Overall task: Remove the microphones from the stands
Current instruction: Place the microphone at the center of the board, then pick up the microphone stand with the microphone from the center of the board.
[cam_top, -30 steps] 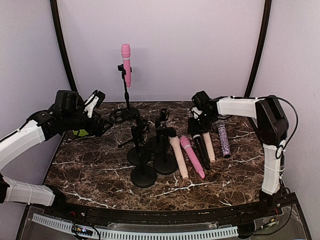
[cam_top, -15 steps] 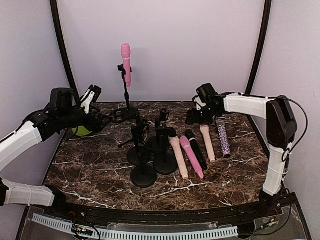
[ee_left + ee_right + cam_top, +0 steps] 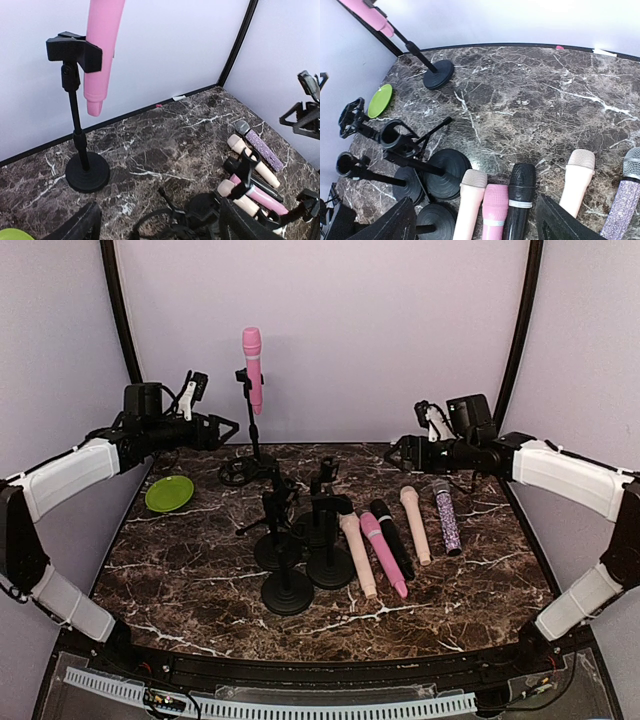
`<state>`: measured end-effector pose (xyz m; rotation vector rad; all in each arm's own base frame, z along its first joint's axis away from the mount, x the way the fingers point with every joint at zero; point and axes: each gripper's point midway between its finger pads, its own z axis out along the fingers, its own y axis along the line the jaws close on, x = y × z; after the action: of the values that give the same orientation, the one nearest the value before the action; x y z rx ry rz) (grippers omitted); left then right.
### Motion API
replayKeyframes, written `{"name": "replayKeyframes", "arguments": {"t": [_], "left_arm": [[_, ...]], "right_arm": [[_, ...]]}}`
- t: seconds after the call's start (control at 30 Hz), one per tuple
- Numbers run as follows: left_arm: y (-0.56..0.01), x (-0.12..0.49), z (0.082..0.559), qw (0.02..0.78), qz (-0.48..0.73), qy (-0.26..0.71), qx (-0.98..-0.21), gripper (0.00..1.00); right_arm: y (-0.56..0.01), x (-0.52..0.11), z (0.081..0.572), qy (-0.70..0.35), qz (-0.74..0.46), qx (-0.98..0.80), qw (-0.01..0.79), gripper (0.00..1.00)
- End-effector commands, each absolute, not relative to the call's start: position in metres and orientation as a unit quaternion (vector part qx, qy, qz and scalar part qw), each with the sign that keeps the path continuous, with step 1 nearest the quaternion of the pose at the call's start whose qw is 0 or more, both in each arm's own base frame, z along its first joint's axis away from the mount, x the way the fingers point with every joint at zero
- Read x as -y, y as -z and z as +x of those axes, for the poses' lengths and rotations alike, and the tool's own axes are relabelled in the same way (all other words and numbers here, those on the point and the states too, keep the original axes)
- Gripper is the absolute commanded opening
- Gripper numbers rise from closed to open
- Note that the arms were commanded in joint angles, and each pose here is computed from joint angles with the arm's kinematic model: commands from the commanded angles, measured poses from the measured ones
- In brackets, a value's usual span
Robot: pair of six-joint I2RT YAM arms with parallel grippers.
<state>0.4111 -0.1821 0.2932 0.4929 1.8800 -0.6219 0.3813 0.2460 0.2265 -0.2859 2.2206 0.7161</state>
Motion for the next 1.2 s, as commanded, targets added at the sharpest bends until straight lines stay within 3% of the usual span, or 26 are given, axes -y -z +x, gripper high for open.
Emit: {"name": "replayKeyframes", "arguments": {"t": [0.0,0.13,0.47,0.9,1.17], "left_arm": [[-0.317,0.179,0.452,0.560,0.188,0.300,-0.749,0.82],[-0.293,0.172,0.485,0.563,0.178,0.291,-0.753,0.80],[-0.249,0.169,0.551,0.559,0.195,0.249,-0.767,0.62],[-0.224,0.176,0.611,0.578,0.223,0.225,-0.753,0.41],[-0.224,0.190,0.628,0.595,0.244,0.252,-0.723,0.38]], "right_arm": [[-0.284,-0.251,0.366,-0.345,-0.129,-0.812,0.452,0.84],[-0.312,-0.244,0.347,-0.375,-0.127,-0.774,0.494,0.88],[-0.350,-0.227,0.320,-0.396,-0.123,-0.719,0.558,0.96],[-0.348,-0.222,0.337,-0.371,-0.105,-0.721,0.576,0.96],[-0.339,-0.221,0.351,-0.348,-0.097,-0.736,0.572,0.97]]}}
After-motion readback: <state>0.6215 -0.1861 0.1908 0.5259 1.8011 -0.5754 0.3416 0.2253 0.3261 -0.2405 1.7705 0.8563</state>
